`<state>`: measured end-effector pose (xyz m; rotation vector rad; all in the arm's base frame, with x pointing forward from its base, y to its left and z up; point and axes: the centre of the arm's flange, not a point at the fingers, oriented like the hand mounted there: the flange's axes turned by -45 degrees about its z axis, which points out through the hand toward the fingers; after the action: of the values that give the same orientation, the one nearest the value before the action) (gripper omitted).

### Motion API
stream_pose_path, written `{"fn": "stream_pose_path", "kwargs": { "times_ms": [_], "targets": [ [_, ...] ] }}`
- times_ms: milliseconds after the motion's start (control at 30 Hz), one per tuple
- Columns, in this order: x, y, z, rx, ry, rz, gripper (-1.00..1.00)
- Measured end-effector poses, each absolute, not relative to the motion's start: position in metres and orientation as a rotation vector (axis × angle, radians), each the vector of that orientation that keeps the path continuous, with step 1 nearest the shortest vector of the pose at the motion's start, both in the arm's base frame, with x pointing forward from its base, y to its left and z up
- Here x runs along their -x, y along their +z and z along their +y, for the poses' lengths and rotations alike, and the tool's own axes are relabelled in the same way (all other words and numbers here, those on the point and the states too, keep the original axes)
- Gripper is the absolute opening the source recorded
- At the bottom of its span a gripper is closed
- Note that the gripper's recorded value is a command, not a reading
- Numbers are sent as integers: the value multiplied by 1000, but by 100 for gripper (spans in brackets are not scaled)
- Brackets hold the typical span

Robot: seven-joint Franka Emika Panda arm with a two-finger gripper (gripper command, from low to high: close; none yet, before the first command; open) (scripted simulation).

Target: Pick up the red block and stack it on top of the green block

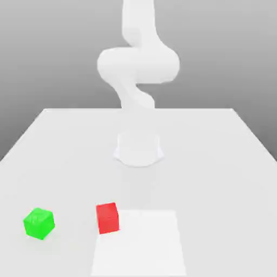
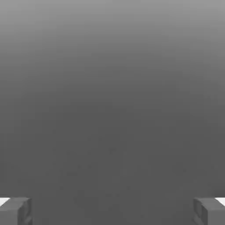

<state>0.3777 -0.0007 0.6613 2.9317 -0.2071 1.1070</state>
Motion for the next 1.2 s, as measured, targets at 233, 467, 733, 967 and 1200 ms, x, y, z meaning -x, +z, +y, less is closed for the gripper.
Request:
{"fn": "stream_pose_path", "kwargs": {
  "times_ms": [233, 467, 733, 967, 1200],
  "targets": [
    [-434, 494, -29, -2933, 733, -805, 0],
    [-421, 337, -65, -2786, 369, -1379, 0],
    [-362, 208, -80, -2504, 17, -1901, 0],
    [-362, 163, -78, -2493, 7, -1918, 0],
    [-359, 144, -78, -2494, 3, -1914, -100]
  ]
}}
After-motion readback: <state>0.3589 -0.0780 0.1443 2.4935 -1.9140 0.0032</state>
